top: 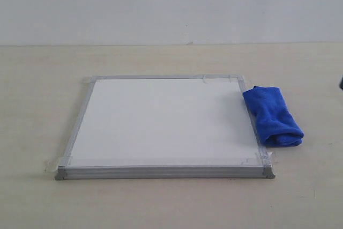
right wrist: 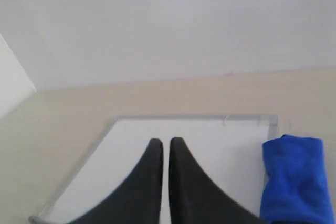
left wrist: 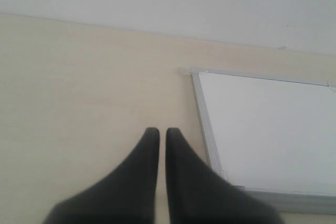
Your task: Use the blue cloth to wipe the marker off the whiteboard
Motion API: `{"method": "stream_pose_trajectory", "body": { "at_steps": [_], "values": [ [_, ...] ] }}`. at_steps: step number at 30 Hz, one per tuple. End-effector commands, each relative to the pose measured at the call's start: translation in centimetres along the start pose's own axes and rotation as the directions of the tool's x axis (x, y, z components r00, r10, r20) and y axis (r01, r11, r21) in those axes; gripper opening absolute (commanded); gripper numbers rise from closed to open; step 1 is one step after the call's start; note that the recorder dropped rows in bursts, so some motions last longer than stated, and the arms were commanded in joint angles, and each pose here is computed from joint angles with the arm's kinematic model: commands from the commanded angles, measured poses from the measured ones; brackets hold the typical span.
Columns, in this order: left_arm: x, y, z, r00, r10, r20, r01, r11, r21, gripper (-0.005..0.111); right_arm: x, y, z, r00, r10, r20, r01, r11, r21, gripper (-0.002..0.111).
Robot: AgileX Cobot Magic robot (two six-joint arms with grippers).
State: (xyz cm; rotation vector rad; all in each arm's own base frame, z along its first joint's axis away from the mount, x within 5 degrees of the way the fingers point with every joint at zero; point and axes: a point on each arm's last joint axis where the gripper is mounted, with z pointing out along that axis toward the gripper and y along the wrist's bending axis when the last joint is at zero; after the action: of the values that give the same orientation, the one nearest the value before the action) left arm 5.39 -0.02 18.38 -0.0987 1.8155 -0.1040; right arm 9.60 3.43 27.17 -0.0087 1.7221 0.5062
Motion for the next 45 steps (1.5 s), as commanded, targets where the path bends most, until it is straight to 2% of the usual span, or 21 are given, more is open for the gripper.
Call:
{"method": "stream_pose_trajectory", "body": {
  "at_steps": [1, 7, 10, 14, 20, 25, 45],
  "values": [
    [0.0, 0.0, 0.0, 1.0, -0.012, 0.004, 0.012, 1.0, 0.0, 0.004, 2.6, -1.9, -2.2, 0.985, -0.017, 0.171, 0.004, 0.997, 0.074, 0.0],
    [0.0, 0.0, 0.0, 1.0, -0.012, 0.004, 0.012, 1.0, 0.0, 0.004, 5.7, -3.7, -3.1, 0.976, -0.025, 0.216, -0.017, 0.982, 0.189, 0.0],
    [0.0, 0.0, 0.0, 1.0, -0.012, 0.004, 0.012, 1.0, 0.0, 0.004, 5.6, -3.8, -3.3, 0.971, -0.04, 0.234, -0.011, 0.976, 0.216, 0.0],
    [0.0, 0.0, 0.0, 1.0, -0.012, 0.004, 0.012, 1.0, 0.0, 0.004, 5.8, -3.9, -3.3, 0.974, -0.124, 0.19, 0.075, 0.966, 0.248, 0.0],
    [0.0, 0.0, 0.0, 1.0, -0.012, 0.004, 0.012, 1.0, 0.0, 0.004, 7.3, -4.1, -3.2, 0.962, -0.273, -0.018, 0.269, 0.931, 0.248, 0.0],
    [0.0, 0.0, 0.0, 1.0, -0.012, 0.004, 0.012, 1.0, 0.0, 0.004, 8.6, -4.2, -3.2, 0.957, -0.244, -0.157, 0.276, 0.931, 0.237, 0.0],
    [0.0, 0.0, 0.0, 1.0, -0.012, 0.004, 0.012, 1.0, 0.0, 0.004, 8.6, -4.2, -3.2, 0.958, -0.24, -0.155, 0.272, 0.932, 0.238, 0.0]
  ]
}}
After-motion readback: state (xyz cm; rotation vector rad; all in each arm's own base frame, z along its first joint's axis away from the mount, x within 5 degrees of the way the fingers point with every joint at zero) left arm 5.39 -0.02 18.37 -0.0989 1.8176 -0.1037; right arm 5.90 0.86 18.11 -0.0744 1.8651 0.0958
